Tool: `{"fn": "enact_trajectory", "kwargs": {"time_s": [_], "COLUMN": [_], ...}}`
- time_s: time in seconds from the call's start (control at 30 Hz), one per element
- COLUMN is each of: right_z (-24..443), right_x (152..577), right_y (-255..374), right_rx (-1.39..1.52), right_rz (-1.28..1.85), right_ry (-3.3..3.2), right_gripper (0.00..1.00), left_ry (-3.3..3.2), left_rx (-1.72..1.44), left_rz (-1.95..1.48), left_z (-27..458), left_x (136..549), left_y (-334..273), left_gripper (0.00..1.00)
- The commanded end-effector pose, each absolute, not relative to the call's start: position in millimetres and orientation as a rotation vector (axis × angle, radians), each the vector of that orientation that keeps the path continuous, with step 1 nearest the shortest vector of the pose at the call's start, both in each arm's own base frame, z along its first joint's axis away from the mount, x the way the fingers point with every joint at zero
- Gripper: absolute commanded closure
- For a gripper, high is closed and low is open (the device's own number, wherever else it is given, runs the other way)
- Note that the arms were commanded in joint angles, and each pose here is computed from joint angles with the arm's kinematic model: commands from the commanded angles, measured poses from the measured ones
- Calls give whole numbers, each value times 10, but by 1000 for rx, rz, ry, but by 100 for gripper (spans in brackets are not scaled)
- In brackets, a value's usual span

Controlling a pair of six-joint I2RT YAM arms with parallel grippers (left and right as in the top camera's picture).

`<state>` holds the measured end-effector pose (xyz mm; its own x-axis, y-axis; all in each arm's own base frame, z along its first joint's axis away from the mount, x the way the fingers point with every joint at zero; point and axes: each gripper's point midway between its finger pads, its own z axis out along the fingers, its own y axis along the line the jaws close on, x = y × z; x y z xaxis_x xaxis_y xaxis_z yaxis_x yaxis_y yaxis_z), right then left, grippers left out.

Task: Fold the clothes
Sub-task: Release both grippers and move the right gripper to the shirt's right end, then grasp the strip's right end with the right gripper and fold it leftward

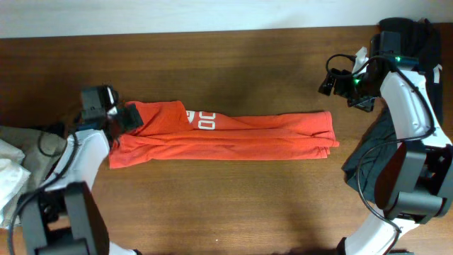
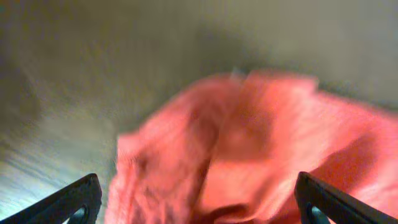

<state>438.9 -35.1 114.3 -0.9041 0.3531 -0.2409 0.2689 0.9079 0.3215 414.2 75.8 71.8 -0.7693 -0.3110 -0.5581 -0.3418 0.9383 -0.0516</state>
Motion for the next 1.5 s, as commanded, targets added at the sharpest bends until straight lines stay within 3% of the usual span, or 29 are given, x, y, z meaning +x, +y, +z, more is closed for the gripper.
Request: {"fn": "enact_trajectory", "kwargs": {"time_s": [0.0,0.13,0.37,0.47,0.7,0.97,1.1,1.47], "right_z": [1135,937,517,434,352,626,479,-44], "right_x": [4359,4180,3556,3455,3505,3638,3637,3684], "right_y": [-408,-547,-224,-123,-188,-503,-634,-322], "right_rx": [447,498,447,421,359,442,441,433], "right_rz": [373,335,984,1076,1050,1097,970,1165], "right_ry": [2784,2847,2837,2813,2759,2642,2699,2728], "right_gripper": [1,1,1,1,1,1,1,1], "left_ry": [2360,2353,2400,2400,2429,2430,2430,2448], "left_rx": [-449,-448,-448,-447,-444,-441,-441,-442], "left_rz": [52,53,38,34,17,8,8,3], "left_z": [1315,1417,1391,1404,1365,1366,1365,1337], "left_x": [4335,4276,4156,4144,4094,4097,4096,4062], "left_y": [802,793,749,742,705,693,693,679], "left_gripper": [1,1,1,1,1,1,1,1]}}
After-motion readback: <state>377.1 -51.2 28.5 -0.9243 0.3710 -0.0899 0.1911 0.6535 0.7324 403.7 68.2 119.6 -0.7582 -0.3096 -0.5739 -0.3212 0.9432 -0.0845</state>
